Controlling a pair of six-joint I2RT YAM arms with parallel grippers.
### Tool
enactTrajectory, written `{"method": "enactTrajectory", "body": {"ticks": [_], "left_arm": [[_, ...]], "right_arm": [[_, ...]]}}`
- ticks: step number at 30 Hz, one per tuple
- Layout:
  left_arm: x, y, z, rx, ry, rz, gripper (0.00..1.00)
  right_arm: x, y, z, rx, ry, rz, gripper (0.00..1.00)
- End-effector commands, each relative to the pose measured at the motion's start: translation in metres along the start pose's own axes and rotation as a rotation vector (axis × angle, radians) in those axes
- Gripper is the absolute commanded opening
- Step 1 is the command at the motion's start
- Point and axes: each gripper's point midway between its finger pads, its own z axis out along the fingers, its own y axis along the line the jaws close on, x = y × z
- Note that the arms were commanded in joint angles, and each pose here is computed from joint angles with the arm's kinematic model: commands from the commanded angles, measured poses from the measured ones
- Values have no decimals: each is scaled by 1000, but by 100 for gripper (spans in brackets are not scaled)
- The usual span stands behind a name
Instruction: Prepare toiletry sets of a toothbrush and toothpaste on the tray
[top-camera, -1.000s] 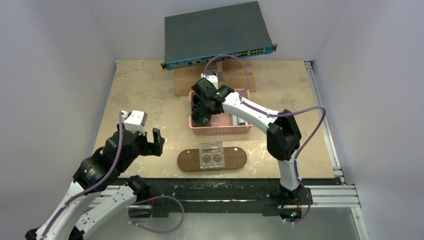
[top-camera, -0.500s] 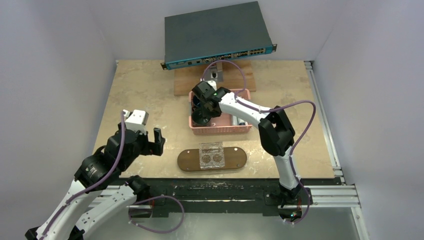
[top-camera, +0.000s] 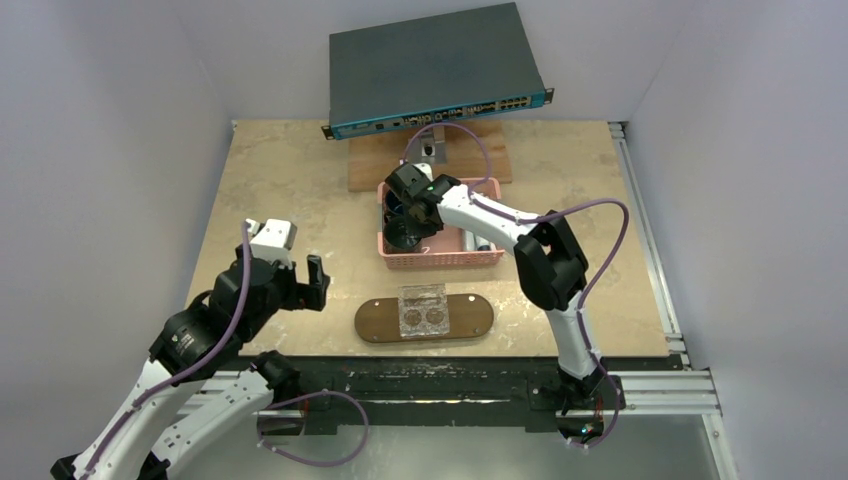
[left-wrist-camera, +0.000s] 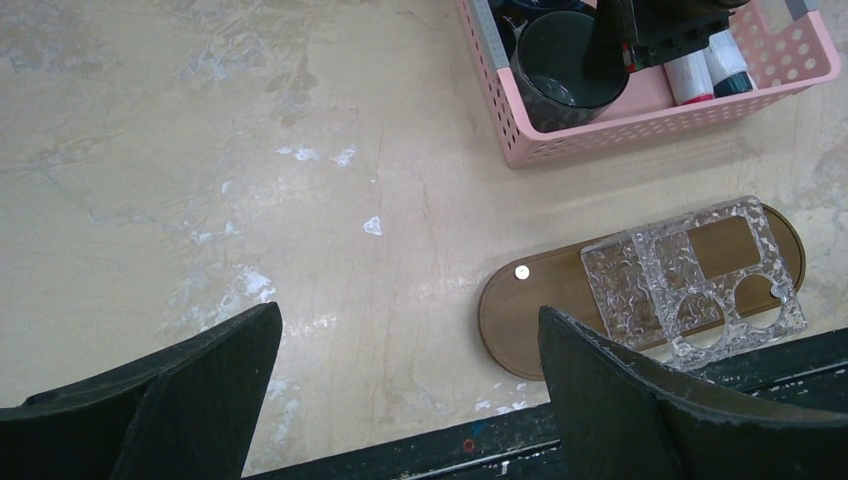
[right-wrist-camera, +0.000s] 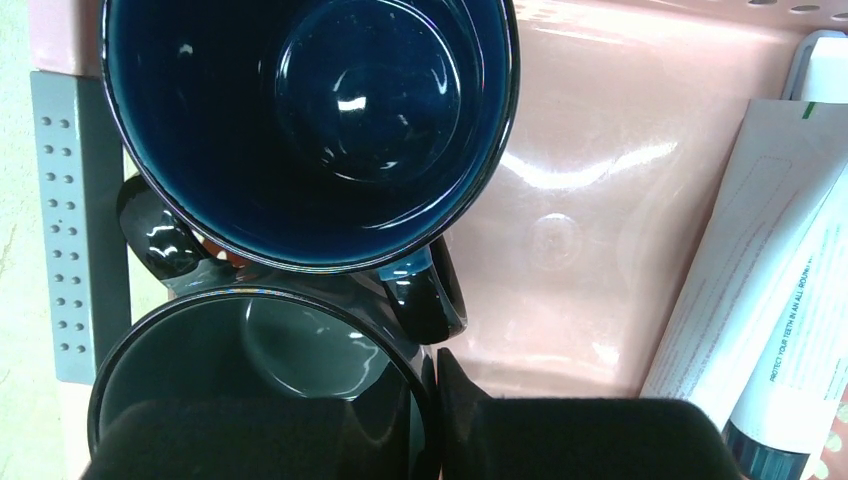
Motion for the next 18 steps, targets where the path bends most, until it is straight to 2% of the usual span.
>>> {"method": "enactTrajectory", "body": {"ticks": [1, 18], "left_arm": [[-1, 0, 4, -4, -3, 11, 100], [-2, 0, 3, -1, -5, 9, 100]], "right_arm": [[-15, 2, -15, -21, -37, 1, 0], [-58, -14, -94, -45, -203, -8, 0]]}}
